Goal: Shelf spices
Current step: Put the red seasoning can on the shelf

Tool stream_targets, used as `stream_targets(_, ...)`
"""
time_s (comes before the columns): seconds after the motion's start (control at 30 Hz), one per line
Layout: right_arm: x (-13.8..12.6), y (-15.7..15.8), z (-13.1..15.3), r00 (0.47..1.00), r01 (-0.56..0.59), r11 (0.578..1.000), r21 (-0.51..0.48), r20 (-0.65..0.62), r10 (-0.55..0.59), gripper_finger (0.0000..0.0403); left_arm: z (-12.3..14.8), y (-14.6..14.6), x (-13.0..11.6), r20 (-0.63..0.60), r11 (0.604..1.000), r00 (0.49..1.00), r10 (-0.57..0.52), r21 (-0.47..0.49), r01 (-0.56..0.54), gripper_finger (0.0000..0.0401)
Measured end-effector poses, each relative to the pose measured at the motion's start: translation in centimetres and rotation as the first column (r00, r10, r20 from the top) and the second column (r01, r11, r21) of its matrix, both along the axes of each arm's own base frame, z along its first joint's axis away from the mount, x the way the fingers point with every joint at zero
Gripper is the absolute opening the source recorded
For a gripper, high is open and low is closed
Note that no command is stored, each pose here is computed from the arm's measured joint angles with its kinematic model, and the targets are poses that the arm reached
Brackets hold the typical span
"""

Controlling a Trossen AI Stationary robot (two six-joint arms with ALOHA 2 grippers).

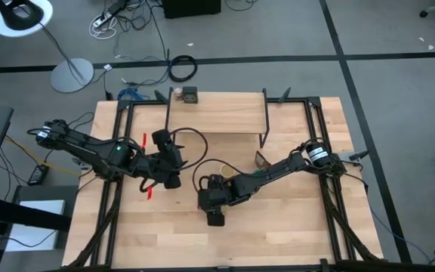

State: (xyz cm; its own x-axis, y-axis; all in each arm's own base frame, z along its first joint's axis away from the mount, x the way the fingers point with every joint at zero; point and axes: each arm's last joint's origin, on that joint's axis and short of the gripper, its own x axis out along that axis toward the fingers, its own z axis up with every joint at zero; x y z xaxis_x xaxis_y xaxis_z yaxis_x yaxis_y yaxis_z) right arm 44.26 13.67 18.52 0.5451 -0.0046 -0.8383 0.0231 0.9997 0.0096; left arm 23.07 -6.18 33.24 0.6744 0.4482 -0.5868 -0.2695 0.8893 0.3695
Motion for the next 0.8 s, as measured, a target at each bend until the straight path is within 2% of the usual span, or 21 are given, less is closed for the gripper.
stream_targets(0.27, -0.1, 0.4, 0.0, 0.999, -0.047, 0.999, 0.016, -0.005, 0.047, 0.035, 0.0, 0.0, 0.0, -0.005, 1.0, 1.0, -0.011, -0.011, 0.011, 0.0234)
stream_targets(0.43, -0.1, 0.3, 0.0, 0.999, -0.033, 0.999, 0.023, -0.004, 0.033, 0.0348, -0.1, -0.1, 0.0, -0.011, 0.999, 1.0, -0.024, -0.026, 0.024, 0.0234)
stream_targets(0.57, -0.1, 0.3, 0.3, 0.997, -0.075, 0.997, -0.014, 0.002, 0.075, 0.0348, -0.1, -0.2, 0.0, -0.017, 0.998, 0.999, -0.042, -0.046, 0.041, 0.0234)
stream_targets(0.67, 0.2, 0.9, 1.5, 0.992, -0.121, 0.991, -0.048, 0.042, 0.123, 0.0348, -0.2, -0.3, 0.0, -0.042, 0.993, 0.995, -0.087, -0.081, 0.084, 0.0234)
stream_targets(0.8, 0.3, 1.7, 4.0, 0.981, -0.18, 0.98, -0.078, 0.053, 0.185, 0.0346, -0.7, -0.4, 0.2, -0.076, 0.994, 0.992, -0.096, -0.059, 0.092, 0.0235)
